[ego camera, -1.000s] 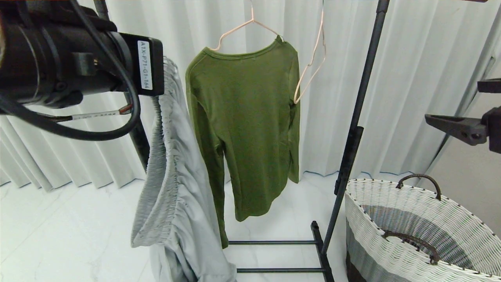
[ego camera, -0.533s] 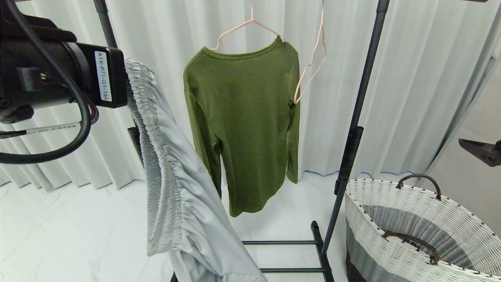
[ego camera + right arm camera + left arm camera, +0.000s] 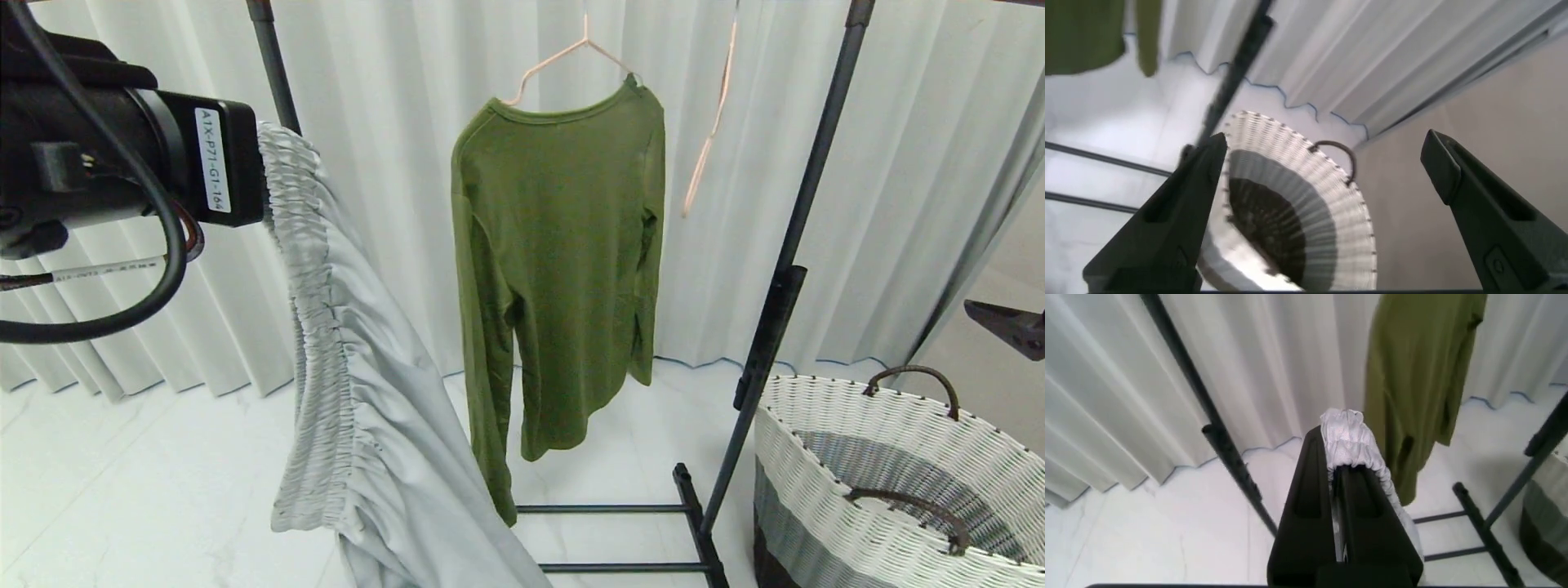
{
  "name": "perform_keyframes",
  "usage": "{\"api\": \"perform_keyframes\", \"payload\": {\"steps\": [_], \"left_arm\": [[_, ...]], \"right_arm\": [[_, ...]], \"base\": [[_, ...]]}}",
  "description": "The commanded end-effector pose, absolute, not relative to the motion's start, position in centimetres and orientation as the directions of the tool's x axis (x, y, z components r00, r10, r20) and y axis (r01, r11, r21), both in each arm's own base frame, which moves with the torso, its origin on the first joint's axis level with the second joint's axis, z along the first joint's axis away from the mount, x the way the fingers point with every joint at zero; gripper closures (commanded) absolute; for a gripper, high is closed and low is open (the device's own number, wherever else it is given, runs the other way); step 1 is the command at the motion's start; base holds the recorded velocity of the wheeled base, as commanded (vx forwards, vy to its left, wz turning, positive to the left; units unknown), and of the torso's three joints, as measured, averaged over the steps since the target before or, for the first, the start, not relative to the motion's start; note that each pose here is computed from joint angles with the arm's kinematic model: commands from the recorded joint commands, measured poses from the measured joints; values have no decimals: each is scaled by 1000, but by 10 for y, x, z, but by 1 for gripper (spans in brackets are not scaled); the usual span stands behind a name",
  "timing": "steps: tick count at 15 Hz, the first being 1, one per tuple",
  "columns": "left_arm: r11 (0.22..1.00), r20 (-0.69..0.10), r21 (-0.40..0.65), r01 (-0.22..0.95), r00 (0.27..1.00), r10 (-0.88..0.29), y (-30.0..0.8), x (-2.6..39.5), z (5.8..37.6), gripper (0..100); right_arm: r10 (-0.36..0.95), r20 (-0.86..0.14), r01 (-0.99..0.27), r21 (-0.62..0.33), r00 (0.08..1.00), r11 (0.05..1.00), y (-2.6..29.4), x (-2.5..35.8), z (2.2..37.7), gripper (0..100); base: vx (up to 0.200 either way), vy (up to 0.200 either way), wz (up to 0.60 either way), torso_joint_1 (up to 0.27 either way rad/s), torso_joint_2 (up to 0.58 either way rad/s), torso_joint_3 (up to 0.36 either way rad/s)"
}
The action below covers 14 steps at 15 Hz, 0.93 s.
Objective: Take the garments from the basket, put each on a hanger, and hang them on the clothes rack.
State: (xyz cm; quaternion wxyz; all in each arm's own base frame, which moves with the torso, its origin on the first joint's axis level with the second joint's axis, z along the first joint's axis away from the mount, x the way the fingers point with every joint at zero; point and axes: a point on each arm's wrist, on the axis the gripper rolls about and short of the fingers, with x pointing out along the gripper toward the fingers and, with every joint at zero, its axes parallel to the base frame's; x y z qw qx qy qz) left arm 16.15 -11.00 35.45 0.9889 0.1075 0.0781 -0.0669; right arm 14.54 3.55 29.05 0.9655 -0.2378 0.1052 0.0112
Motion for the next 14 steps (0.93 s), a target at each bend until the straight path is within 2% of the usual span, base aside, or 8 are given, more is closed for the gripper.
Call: {"api": "perform_keyframes", "payload": {"steps": [1,3,14], "left_arm": [[967,-172,204,149,978,-115,-111,163,354,100],[967,-172,204,151,978,-116,-111,163,354,100],[963,-163,223,151,980,-116,-109,161,351,100]], "right_arm": [[-28,-209,-72,-457,978,886,36,146,290,0],[-28,-209,-72,-457,978,886,36,146,290,0],[-24,-199,-70,-455,980,888,35,143,292,0]], "base": [[0,200,0,2,2,-2],[0,200,0,2,2,0],[0,0,0,0,0,0]]}}
